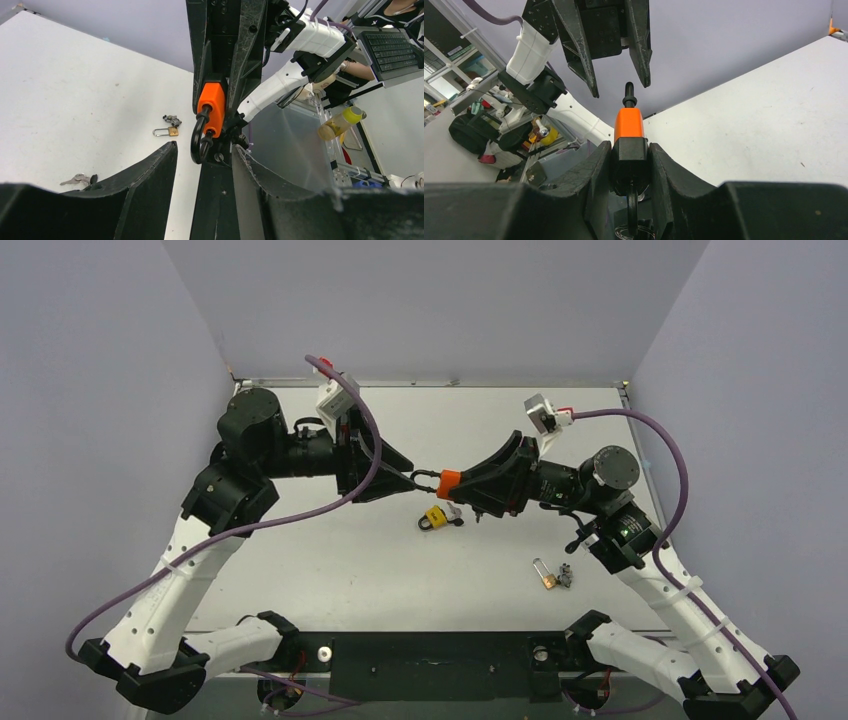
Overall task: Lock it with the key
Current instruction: Lock the lock.
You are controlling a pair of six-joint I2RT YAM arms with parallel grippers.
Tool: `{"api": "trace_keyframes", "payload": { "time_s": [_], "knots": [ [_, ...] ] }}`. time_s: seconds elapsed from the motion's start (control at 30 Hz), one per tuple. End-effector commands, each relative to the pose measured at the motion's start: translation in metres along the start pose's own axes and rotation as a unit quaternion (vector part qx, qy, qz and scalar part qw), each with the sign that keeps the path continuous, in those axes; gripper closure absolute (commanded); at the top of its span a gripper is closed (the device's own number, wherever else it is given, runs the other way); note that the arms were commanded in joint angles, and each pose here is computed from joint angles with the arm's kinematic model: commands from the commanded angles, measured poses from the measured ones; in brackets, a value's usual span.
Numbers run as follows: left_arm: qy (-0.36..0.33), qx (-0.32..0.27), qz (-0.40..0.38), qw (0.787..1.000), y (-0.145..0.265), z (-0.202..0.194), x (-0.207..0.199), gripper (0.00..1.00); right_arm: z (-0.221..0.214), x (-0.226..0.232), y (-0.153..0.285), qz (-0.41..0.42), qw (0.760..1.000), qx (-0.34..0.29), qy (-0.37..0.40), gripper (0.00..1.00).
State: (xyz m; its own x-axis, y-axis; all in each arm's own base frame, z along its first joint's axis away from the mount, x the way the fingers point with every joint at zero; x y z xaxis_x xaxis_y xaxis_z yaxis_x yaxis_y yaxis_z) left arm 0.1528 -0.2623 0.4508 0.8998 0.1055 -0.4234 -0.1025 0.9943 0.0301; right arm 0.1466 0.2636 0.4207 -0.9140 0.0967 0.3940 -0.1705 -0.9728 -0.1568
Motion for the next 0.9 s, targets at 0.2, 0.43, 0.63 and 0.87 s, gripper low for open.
{"api": "trace_keyframes", "payload": {
  "time_s": [0.2,0.43,0.63,0.87],
  "knots": [
    [-0.01,0.016,-0.013,1.0,-0.004,-0.009,0.002,0.63,0.021,0.012,0.003,0.003,0.998,-0.029,0.047,1.0],
    [-0.007,0.023,-0.007,1.0,-0.006,-0.013,0.008,0.64,0.023,0.017,0.005,0.007,0.998,-0.032,0.053,1.0],
    [-0.003,0.024,-0.013,1.0,-0.009,-0.013,0.009,0.69,0.022,0.017,0.007,0.002,0.998,-0.028,0.058,1.0],
    [0.005,0.026,-0.028,0.999,-0.014,-0.014,0.007,0.75,0.02,0.014,0.007,-0.004,0.998,-0.024,0.06,1.0]
  ]
}}
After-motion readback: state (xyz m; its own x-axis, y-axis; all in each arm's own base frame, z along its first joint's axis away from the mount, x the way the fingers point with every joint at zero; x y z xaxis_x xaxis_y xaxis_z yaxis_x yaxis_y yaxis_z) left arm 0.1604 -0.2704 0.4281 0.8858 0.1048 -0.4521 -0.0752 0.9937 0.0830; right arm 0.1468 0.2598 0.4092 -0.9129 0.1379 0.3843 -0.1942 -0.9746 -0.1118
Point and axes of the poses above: each gripper's point midway between its finger pads, its own y axis back along the fingers, its own x axis along the line the jaws close on, z = x × y, the point moved 1 cm from there along y, back along the fingers, and after that the axes turned 3 degrees about y, right-handed, at the moved point
